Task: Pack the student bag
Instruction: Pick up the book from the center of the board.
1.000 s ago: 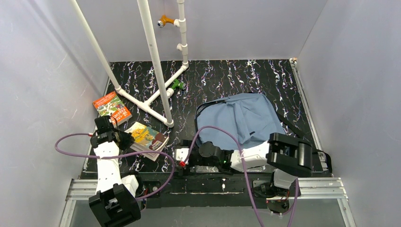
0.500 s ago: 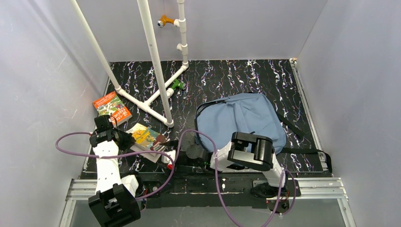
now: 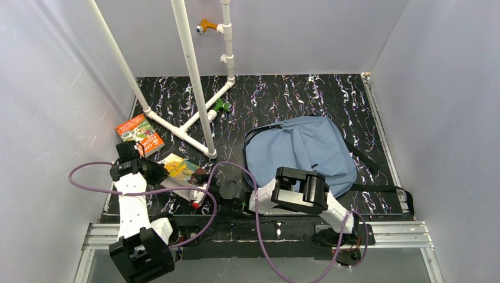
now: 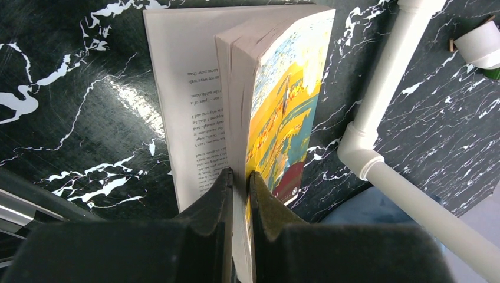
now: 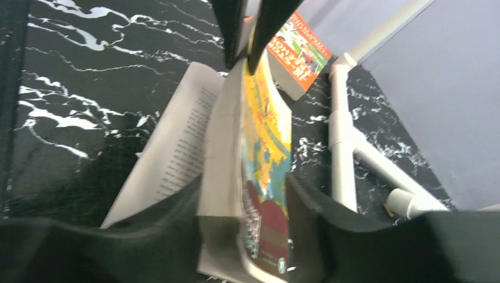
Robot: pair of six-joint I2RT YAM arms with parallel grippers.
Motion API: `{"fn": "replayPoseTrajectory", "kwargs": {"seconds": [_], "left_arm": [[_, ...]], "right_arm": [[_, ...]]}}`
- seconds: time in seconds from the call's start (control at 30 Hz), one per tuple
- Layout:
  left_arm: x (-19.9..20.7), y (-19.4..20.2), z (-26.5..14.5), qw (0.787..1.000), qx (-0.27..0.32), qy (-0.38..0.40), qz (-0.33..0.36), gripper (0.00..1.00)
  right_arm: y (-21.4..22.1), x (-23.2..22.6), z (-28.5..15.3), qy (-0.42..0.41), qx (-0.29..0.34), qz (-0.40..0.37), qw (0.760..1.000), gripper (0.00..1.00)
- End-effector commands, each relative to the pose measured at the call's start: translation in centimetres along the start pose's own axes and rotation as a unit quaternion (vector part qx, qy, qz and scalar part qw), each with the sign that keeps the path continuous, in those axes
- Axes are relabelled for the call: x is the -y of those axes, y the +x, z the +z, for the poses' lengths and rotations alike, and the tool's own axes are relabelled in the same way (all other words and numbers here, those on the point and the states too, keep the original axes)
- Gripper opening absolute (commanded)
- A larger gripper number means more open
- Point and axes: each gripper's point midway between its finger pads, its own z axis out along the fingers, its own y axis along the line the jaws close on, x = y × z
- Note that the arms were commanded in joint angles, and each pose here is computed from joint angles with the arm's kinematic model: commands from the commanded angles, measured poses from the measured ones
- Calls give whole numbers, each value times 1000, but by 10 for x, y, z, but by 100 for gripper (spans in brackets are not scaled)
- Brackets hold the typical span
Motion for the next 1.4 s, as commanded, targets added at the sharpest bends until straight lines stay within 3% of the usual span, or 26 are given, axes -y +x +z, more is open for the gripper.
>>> {"fn": "replayPoseTrajectory", "kwargs": {"seconds": [0.0, 0.03, 0.13, 0.17, 0.23, 0.27, 0.3, 0.4, 0.57, 0.7, 0.87, 0.93, 1.03, 1.23, 1.37], "left_arm": [[18, -4, -16, 999, 2, 34, 21, 0], [21, -7, -19, 999, 7, 41, 30, 0], [34, -13, -29, 996, 19, 62, 61, 13], [41, -16, -34, 994, 21, 75, 72, 13], [55, -17, -45, 990, 21, 107, 94, 1], [62, -18, -52, 988, 24, 121, 97, 58], [70, -18, -59, 986, 24, 137, 91, 75], [98, -18, -86, 975, 25, 201, 88, 97], [141, -25, -130, 949, 47, 288, 121, 98], [163, -22, -151, 925, 72, 337, 160, 98], [195, 10, -169, 869, 19, 470, 156, 98], [199, 19, -169, 857, -1, 498, 134, 98], [208, 42, -190, 810, -38, 551, 198, 98], [202, 72, -221, 767, -49, 588, 251, 98], [194, 92, -225, 754, -65, 597, 266, 98]], "right_arm": [[-4, 3, 4, 15, 0, -1, 1000, 43], [-5, 0, 4, 9, -1, 6, 1000, 34], [-15, -1, 0, 2, -5, 24, 1000, 10], [-23, 1, -2, 5, -3, 36, 999, 2], [-38, 3, -10, -4, -3, 65, 998, 1], [-45, 5, -15, -8, -4, 81, 997, 1], [-48, 7, -23, -12, -11, 102, 995, 1], [-65, 20, -40, -5, -13, 150, 989, 1], [-93, 42, -65, 11, -19, 239, 971, 1], [-110, 66, -79, 44, -61, 314, 946, 1], [-144, 106, -109, 70, -59, 354, 931, 1], [-151, 132, -129, 109, -55, 361, 925, 1], [-149, 174, -165, 185, -52, 376, 907, 1], [-169, 239, -225, 252, -28, 398, 882, 1], [-188, 270, -259, 296, -12, 399, 868, 1]]}}
